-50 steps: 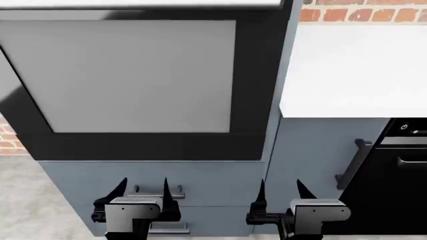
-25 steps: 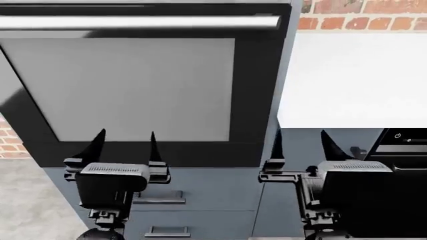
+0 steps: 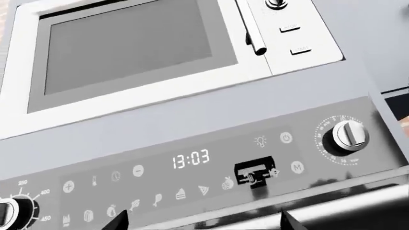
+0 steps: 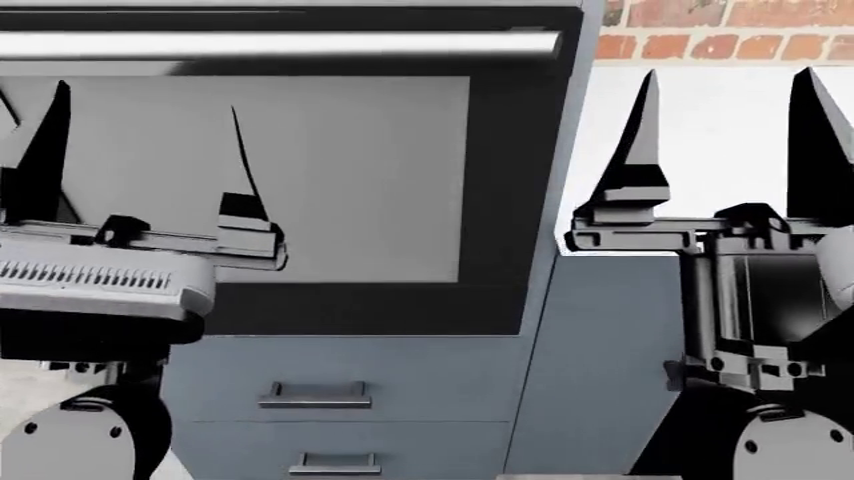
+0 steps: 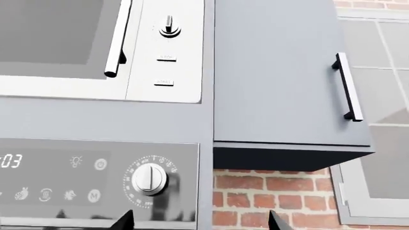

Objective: Open the microwave door

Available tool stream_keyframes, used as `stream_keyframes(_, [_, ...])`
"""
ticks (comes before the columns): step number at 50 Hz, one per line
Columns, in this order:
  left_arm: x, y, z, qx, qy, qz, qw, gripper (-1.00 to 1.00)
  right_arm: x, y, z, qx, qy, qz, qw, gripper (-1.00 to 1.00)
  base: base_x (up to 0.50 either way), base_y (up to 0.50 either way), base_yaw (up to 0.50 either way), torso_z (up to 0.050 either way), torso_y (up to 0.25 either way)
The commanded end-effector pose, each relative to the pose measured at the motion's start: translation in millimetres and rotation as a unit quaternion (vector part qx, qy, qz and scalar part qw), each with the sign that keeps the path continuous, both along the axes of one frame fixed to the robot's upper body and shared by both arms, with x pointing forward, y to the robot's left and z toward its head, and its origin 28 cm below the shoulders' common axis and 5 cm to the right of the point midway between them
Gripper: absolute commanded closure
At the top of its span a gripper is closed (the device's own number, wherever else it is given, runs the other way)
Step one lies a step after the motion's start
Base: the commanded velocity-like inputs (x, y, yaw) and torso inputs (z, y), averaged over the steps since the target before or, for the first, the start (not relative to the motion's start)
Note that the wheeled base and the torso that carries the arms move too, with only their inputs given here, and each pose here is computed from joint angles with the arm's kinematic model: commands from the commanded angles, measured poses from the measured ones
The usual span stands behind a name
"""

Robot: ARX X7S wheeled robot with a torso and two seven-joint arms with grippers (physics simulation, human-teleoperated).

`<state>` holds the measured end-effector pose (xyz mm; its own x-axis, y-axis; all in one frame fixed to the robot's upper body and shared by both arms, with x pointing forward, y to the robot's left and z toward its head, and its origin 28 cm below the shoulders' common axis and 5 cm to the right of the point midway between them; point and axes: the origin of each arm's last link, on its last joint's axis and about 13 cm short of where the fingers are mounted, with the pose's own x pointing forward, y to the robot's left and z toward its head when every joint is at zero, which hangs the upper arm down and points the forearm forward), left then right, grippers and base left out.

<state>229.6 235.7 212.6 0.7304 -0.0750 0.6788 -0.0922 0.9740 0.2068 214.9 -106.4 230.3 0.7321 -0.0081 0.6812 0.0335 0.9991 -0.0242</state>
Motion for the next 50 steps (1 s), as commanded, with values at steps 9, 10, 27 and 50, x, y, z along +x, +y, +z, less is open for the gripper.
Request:
stream_keyframes(9, [-11.3, 7.6, 24.8, 0.011, -0.05, 0.005, 0.999, -1.0, -8.2, 4.4, 24.3, -0.009, -0.046, 0.005, 0.999, -1.0, 0.0, 0.0, 0.0, 0.05, 0.0])
stream_keyframes(10, [-11.3, 7.7, 24.4, 0.011, -0.049, 0.005, 0.999, -1.0, -8.1, 4.5, 23.9, -0.01, -0.045, 0.005, 0.999, -1.0, 0.0, 0.0, 0.0, 0.05, 0.0])
stream_keyframes(27, [-9.0, 8.3, 21.7, 0.003, -0.046, 0.011, 0.999, -1.0, -6.3, 4.4, 18.4, -0.008, -0.034, 0.012, 0.999, -1.0, 0.0, -0.22, 0.0, 0.021, 0.0])
stream_keyframes(50, [-10.2, 9.1, 23.1, -0.003, -0.051, 0.011, 0.999, -1.0, -6.6, 8.1, 19.0, -0.022, -0.03, 0.017, 0.999, -1.0, 0.14, -0.21, 0.0, 0.0, 0.0])
